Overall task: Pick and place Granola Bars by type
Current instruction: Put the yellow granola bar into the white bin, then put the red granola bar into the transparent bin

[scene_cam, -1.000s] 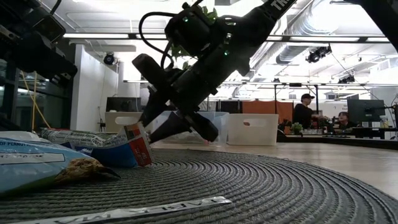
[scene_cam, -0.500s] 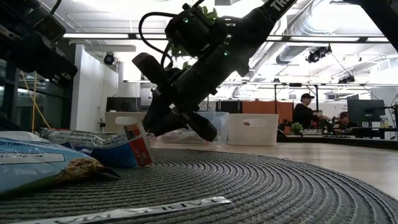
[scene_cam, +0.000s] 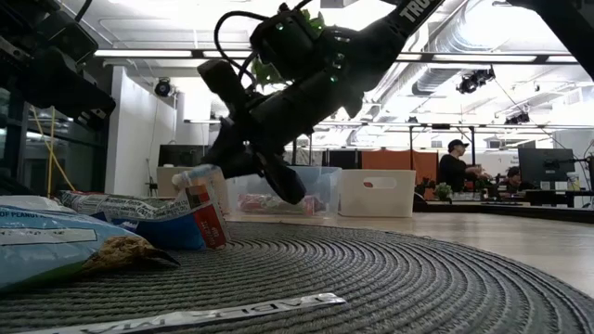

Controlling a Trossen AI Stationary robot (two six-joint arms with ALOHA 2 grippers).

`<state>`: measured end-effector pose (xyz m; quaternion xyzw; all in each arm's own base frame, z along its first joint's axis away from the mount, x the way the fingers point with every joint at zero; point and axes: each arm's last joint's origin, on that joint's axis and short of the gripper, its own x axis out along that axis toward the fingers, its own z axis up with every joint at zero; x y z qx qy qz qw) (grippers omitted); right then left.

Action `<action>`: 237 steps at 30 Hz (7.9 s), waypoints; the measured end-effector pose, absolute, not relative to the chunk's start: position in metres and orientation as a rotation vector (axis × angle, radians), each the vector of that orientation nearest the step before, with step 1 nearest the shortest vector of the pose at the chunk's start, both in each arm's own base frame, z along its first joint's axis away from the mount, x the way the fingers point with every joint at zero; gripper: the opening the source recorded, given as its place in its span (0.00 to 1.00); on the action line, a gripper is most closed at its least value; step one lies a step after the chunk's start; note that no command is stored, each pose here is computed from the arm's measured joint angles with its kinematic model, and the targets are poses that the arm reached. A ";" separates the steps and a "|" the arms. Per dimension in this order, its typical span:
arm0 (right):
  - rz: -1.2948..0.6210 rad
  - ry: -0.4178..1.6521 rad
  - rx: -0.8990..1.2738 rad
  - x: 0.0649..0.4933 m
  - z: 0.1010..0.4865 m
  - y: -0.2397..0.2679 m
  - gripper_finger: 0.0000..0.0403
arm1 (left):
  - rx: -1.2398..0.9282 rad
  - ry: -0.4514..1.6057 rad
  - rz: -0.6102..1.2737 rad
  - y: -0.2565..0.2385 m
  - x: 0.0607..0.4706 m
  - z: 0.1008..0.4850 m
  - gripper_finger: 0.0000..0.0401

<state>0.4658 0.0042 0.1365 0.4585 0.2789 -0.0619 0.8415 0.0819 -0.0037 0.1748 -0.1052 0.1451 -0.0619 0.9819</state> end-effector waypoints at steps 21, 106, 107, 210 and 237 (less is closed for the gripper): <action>0.726 0.147 1.061 0.470 0.215 -0.005 0.00 | -0.211 0.292 -0.124 -0.004 0.082 0.175 0.00; -1.127 0.964 0.231 0.332 0.244 -0.088 0.00 | -0.213 0.315 -0.121 -0.004 0.081 0.173 0.00; -1.145 0.968 0.246 0.329 0.244 -0.091 0.00 | -0.213 0.315 -0.120 -0.004 0.081 0.173 0.00; 0.092 0.582 0.376 0.227 0.237 0.000 0.31 | -0.214 0.316 -0.122 -0.004 0.081 0.173 0.00; 0.342 0.481 -0.116 0.364 0.145 0.126 0.31 | -0.214 0.316 -0.122 -0.004 0.081 0.173 0.00</action>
